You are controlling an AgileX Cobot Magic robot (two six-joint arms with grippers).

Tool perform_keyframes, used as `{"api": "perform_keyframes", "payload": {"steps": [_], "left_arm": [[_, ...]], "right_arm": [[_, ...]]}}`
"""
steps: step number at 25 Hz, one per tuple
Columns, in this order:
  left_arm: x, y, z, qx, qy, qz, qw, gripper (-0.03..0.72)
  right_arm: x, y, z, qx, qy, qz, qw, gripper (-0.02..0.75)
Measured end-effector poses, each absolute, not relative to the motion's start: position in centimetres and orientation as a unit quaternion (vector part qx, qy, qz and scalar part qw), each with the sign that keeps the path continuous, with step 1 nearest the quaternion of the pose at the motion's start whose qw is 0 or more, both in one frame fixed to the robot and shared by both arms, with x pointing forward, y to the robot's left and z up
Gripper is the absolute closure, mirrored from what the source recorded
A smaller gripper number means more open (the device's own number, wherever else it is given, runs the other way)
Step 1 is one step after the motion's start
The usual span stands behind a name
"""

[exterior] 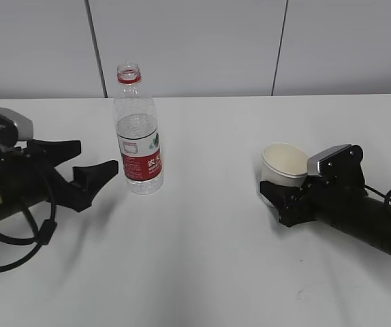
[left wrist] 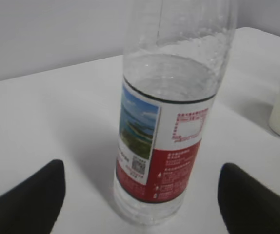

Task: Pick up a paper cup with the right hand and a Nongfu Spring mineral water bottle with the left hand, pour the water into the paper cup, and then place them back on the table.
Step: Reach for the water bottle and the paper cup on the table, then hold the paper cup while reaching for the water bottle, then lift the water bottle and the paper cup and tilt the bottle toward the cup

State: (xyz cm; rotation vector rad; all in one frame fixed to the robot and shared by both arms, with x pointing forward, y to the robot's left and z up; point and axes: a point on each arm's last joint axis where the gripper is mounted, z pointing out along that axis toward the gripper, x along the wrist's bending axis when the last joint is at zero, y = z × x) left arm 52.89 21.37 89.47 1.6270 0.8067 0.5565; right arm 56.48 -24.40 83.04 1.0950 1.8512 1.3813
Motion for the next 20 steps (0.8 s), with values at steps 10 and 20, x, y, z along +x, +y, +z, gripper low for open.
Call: {"api": "perform_keyframes", "payload": {"steps": [10, 20], "left_arm": [[56.2, 17.0, 87.8, 0.688, 0.333, 0.232, 0.602, 0.105], [58.4, 15.7, 86.8, 0.654, 0.374, 0.253, 0.607, 0.127]], "right_arm": [[56.5, -24.4, 83.0, 0.409, 0.694, 0.518, 0.288, 0.228], [56.4, -24.3, 83.0, 0.403, 0.697, 0.520, 0.285, 0.228]]}}
